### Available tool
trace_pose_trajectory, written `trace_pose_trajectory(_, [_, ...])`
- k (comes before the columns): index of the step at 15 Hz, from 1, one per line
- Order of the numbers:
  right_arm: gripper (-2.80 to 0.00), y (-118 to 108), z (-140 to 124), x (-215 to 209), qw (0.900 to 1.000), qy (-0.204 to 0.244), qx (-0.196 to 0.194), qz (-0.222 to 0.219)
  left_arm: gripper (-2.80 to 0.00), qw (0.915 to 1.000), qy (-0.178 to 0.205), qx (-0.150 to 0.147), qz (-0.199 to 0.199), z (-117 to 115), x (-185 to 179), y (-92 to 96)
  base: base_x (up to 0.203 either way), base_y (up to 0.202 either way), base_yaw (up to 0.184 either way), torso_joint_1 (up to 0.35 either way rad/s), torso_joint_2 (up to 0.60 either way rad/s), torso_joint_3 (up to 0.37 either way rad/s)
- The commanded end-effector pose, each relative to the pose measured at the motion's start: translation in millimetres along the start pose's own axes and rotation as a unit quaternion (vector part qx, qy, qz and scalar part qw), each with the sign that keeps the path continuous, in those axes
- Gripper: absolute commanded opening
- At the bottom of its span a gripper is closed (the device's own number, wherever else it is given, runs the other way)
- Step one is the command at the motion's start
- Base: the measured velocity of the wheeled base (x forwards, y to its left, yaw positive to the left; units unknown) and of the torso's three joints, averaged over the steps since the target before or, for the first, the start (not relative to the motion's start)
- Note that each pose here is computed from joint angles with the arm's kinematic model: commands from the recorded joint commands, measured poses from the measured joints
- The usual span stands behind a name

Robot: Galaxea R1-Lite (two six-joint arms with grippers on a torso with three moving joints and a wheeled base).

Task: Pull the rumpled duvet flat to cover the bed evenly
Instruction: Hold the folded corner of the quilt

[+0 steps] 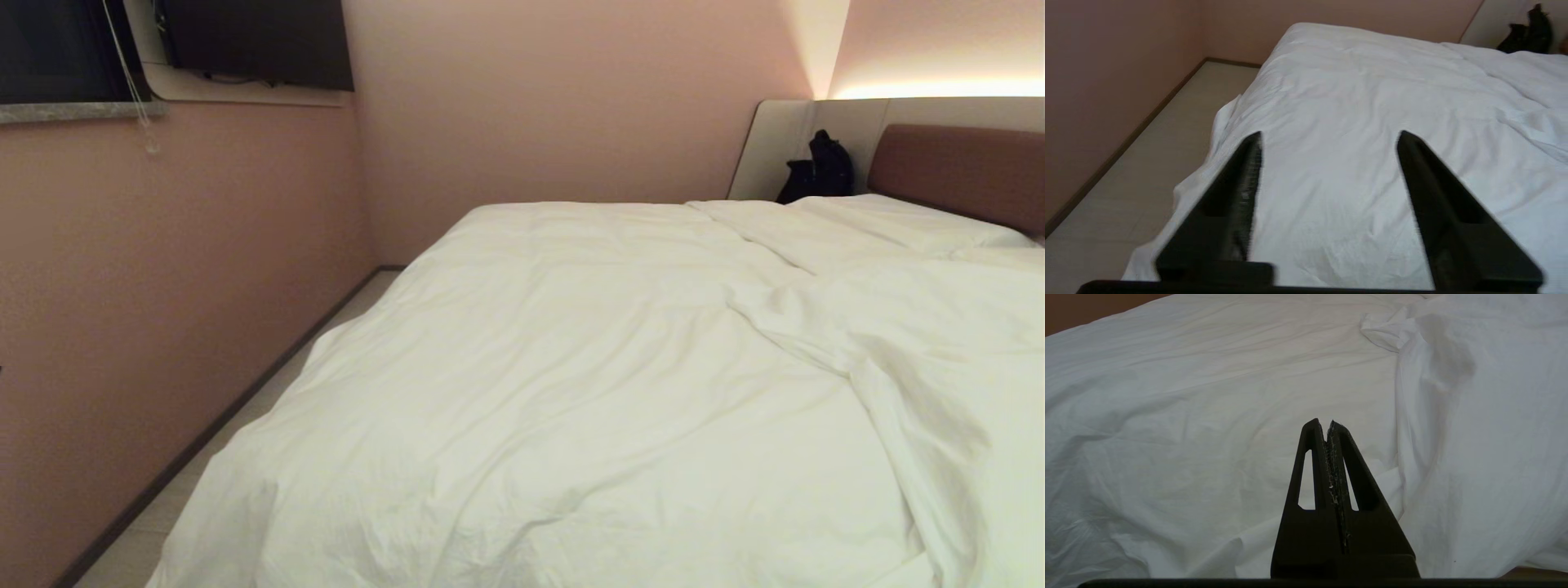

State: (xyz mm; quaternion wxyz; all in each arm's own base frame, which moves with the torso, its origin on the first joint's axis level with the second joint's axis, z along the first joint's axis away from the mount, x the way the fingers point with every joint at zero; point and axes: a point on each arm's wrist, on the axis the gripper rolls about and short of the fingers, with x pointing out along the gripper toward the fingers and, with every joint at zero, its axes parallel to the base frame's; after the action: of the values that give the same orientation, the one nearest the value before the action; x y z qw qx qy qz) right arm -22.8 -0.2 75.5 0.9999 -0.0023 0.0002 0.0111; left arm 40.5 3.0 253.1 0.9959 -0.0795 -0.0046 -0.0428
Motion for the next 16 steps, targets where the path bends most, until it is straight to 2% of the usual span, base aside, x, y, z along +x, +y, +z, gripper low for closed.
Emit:
trace_pose_trajectory(1, [-2.8,0,0,0,1.0,0.0,-0.001,0.0,-2.8,0.9999,-0.011,0.004,-0.006,-1,-7,-2.6,0.0,0.0,0.0,0.0,0.0,0.0])
trace_pose_trajectory(8, [-2.8,0,0,0,1.0,0.0,0.0,0.0,-2.8,0.9993,-0.032,0.018,-0.008,-1,-19,-6.8,0.0,0.0,0.0,0.0,0.0,0.0])
trace_pose_trajectory(12, [-2.8,0,0,0,1.0,0.0,0.0,0.0,-2.8,0.9962,-0.055,0.068,-0.004,-5,-32,-10.8,0.0,0.0,0.0,0.0,0.0,0.0])
trace_pose_trajectory(15, [-2.8,0,0,0,1.0,0.0,0.0,0.0,-2.8,0.9938,-0.071,0.086,-0.003,-5,-40,-13.6,0.0,0.0,0.0,0.0,0.0,0.0])
trace_pose_trajectory(16, [-2.8,0,0,0,1.0,0.0,0.0,0.0,-2.8,0.9918,-0.072,0.105,-0.001,-8,-42,-14.2,0.0,0.0,0.0,0.0,0.0,0.0])
